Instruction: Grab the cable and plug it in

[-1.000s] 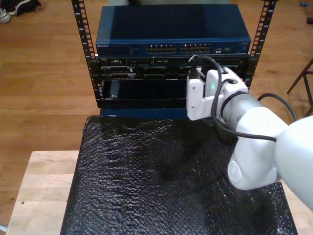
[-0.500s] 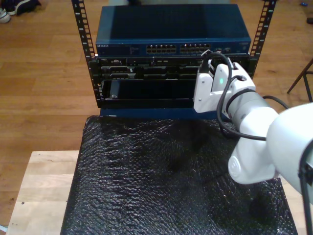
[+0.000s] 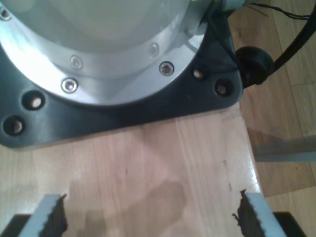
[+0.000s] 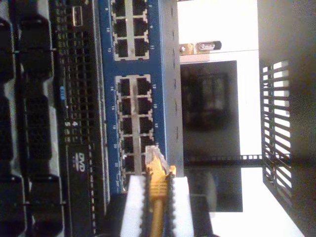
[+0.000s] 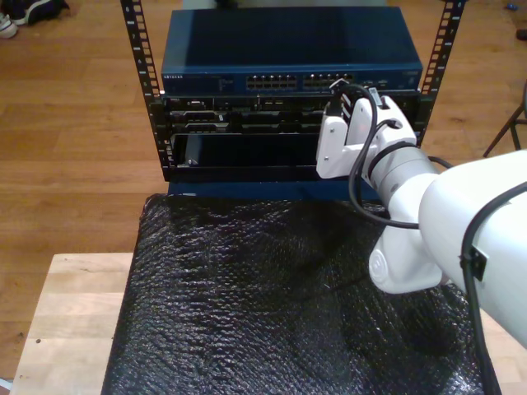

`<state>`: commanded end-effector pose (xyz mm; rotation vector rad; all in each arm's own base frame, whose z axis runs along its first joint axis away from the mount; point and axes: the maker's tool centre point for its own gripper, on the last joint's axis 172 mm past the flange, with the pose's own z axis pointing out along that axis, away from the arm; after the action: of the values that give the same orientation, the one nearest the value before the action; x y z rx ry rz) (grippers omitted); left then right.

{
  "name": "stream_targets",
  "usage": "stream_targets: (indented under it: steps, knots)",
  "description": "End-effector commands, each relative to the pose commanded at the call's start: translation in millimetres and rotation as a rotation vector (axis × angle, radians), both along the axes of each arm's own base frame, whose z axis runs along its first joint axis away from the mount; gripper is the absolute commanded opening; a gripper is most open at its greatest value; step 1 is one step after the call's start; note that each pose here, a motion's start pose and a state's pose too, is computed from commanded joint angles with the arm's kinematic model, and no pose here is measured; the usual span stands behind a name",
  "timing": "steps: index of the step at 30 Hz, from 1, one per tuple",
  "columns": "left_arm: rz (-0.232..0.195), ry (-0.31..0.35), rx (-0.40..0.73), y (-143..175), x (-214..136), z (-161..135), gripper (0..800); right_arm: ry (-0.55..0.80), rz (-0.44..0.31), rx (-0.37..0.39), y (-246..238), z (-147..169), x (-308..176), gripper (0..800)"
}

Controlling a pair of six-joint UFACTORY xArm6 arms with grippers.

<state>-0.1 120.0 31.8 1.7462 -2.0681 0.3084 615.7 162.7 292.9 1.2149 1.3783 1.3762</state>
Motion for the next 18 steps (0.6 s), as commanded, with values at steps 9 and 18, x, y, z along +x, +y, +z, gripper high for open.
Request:
stream_targets:
  steps: [9,18]
  knots:
    - [0.000,0.000,-0.002,0,0,0,800,-0.076,-0.113,-0.040,-23,3,2,0]
    - [0.000,0.000,0.000,0,0,0,800,-0.118,-0.190,-0.068,-18,-8,9,0]
